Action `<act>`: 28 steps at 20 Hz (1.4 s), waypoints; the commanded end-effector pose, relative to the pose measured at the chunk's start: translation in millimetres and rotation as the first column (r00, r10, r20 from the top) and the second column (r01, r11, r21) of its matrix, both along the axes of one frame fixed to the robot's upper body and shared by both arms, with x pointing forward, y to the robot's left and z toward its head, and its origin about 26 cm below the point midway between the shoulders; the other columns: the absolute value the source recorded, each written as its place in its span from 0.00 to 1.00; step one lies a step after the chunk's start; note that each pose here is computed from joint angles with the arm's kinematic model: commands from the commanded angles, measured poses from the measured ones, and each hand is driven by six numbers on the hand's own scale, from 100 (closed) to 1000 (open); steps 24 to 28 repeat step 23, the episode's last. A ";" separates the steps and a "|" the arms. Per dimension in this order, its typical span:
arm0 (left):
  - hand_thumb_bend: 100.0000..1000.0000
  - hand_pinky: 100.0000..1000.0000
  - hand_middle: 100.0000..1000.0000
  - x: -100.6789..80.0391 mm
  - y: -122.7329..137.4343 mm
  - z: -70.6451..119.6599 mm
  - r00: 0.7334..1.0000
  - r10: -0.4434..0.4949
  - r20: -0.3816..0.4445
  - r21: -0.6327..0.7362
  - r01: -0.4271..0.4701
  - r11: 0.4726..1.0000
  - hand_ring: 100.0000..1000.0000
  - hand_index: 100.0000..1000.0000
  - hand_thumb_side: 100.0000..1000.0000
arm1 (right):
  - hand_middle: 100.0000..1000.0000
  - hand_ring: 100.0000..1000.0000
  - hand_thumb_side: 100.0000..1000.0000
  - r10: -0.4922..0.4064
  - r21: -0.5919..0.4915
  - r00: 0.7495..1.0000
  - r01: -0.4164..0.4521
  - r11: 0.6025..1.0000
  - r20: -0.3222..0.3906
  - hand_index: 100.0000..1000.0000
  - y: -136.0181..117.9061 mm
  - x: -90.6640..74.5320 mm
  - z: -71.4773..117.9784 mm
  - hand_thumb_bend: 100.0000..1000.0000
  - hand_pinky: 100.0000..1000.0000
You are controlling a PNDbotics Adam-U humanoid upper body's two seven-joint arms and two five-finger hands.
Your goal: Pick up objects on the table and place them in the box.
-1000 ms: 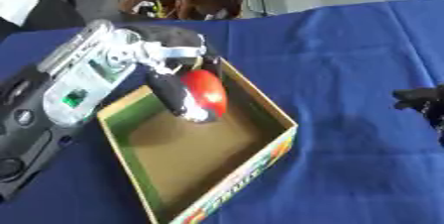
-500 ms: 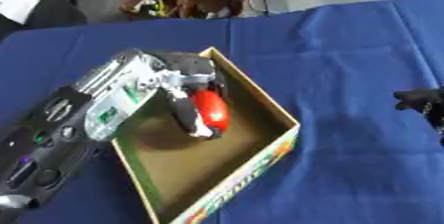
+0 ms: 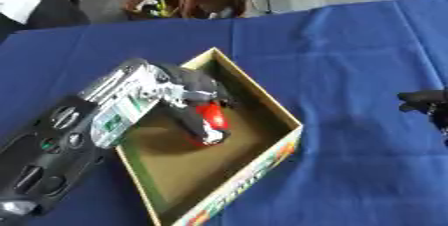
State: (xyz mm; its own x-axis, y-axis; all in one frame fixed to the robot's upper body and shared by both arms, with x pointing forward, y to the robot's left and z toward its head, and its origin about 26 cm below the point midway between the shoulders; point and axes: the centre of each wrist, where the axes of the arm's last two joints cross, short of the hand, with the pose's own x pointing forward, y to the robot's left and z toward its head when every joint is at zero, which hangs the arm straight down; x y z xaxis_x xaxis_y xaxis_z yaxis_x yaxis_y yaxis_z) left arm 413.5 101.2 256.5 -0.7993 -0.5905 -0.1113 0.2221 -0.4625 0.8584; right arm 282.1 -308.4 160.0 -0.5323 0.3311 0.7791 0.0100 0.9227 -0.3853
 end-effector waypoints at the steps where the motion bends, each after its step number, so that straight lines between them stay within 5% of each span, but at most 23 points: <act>1: 0.27 0.79 0.91 -5.5 0.9 12.5 0.999 -0.032 0.008 -0.021 0.032 0.999 0.89 1.00 0.87 | 0.51 0.82 1.00 0.001 -0.015 1.000 0.000 1.000 0.021 0.67 -0.4 -1.2 6.3 0.00 0.90; 4: 0.30 0.82 0.92 -12.1 3.1 22.0 0.999 -0.054 0.000 -0.080 0.054 0.995 0.89 1.00 0.94 | 0.51 0.82 1.00 -0.001 -0.014 1.000 0.001 1.000 0.019 0.67 -0.5 -1.3 6.0 0.00 0.90; 11: 0.07 0.78 0.84 -48.0 28.0 83.8 0.997 -0.082 0.011 -0.371 0.080 0.925 0.81 1.00 0.94 | 0.51 0.82 1.00 -0.010 -0.011 1.000 0.010 1.000 0.017 0.67 -1.2 -1.8 5.3 0.00 0.90; 17: 0.00 0.78 0.82 -85.2 53.1 123.1 0.993 -0.051 0.108 -0.579 0.105 0.809 0.77 0.98 0.91 | 0.51 0.82 1.00 -0.015 -0.005 1.000 0.015 1.000 0.028 0.67 -2.2 -1.8 5.7 0.00 0.90; 19: 0.00 0.75 0.79 -102.3 65.7 134.1 0.980 -0.018 0.198 -0.664 0.148 0.733 0.73 0.97 0.86 | 0.51 0.82 1.00 -0.016 0.000 0.999 0.016 1.000 0.033 0.67 -2.3 -1.7 6.2 0.00 0.90; 23: 0.00 0.73 0.73 -123.6 89.3 132.8 0.956 0.097 0.277 -0.835 0.189 0.517 0.67 0.94 0.88 | 0.51 0.81 1.00 -0.023 0.012 0.999 0.023 1.000 0.044 0.67 -3.1 -1.5 6.8 0.00 0.90; 28: 0.00 0.73 0.73 -123.6 89.3 132.8 0.956 0.097 0.277 -0.835 0.189 0.517 0.67 0.94 0.88 | 0.51 0.81 1.00 -0.023 0.012 0.999 0.023 1.000 0.044 0.67 -3.1 -1.5 6.8 0.00 0.90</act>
